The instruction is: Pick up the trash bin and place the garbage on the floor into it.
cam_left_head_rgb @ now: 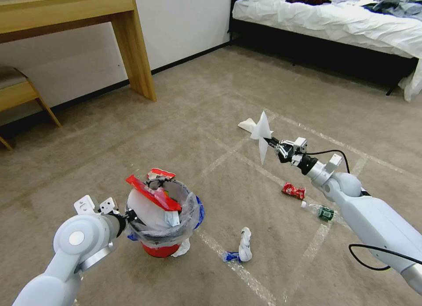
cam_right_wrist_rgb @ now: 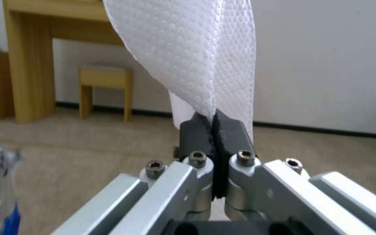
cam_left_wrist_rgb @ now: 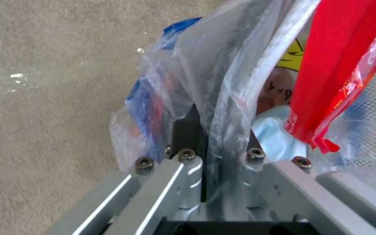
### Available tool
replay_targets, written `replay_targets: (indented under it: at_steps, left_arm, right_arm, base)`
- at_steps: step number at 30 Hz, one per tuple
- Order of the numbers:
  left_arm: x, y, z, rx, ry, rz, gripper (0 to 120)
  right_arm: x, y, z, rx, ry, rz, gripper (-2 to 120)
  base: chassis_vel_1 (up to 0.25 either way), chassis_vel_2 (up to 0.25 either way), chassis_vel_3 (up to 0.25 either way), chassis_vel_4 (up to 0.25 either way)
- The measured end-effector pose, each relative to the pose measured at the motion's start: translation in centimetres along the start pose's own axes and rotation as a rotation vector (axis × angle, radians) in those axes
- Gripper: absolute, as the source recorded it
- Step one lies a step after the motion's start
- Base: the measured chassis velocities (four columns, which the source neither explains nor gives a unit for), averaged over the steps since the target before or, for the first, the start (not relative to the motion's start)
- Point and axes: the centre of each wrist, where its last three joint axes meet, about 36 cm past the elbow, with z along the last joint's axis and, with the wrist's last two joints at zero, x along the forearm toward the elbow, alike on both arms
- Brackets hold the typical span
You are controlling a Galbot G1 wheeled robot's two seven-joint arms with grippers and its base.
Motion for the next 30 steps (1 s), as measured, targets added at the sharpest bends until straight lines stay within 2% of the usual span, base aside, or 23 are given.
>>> replay_targets:
  at_steps: [6, 8, 12, 18, 20, 24, 30]
  left_arm:
    - [0.0, -0.2, 0.1, 0.003, 0.004, 0.010, 4]
    - [0.0, -0.3, 0.1, 0.007, 0.006, 0.018, 4]
    - [-0.1, -0.5, 0.1, 0.016, 0.010, 0.027, 4]
    - [-0.4, -0.7, 0.3, 0.026, 0.022, 0.036, 4]
    - [-0.4, -0.8, 0.2, 0.027, 0.021, 0.040, 4]
    - [-0.3, -0.8, 0.1, 0.026, 0.021, 0.042, 4]
    - [-0.3, -0.8, 0.0, 0.029, 0.021, 0.045, 4]
  right_arm:
    - [-1.5, 0.0, -1.8, -0.032, -0.114, 0.003, 0]
    - [-3.0, 0.8, -3.8, -0.068, -0.186, -0.027, 0]
    - [-4.5, 2.1, -5.5, -0.113, -0.247, -0.066, 0]
    - [-7.4, 5.1, -8.0, -0.161, -0.302, -0.158, 0]
    - [-9.1, 7.6, -9.4, -0.176, -0.317, -0.237, 0]
    - [-10.1, 9.3, -10.0, -0.181, -0.319, -0.291, 0]
    - [-11.8, 13.5, -9.9, -0.225, -0.300, -0.409, 0]
  base:
    - [0.000, 0.000, 0.000, 0.000]
    - [0.000, 0.000, 0.000, 0.000]
    - [0.000, 0.000, 0.000, 0.000]
    - [0.000, 0.000, 0.000, 0.000]
    - [0.000, 0.000, 0.000, 0.000]
    - [0.000, 0.000, 0.000, 0.000]
    - [0.000, 0.000, 0.000, 0.000]
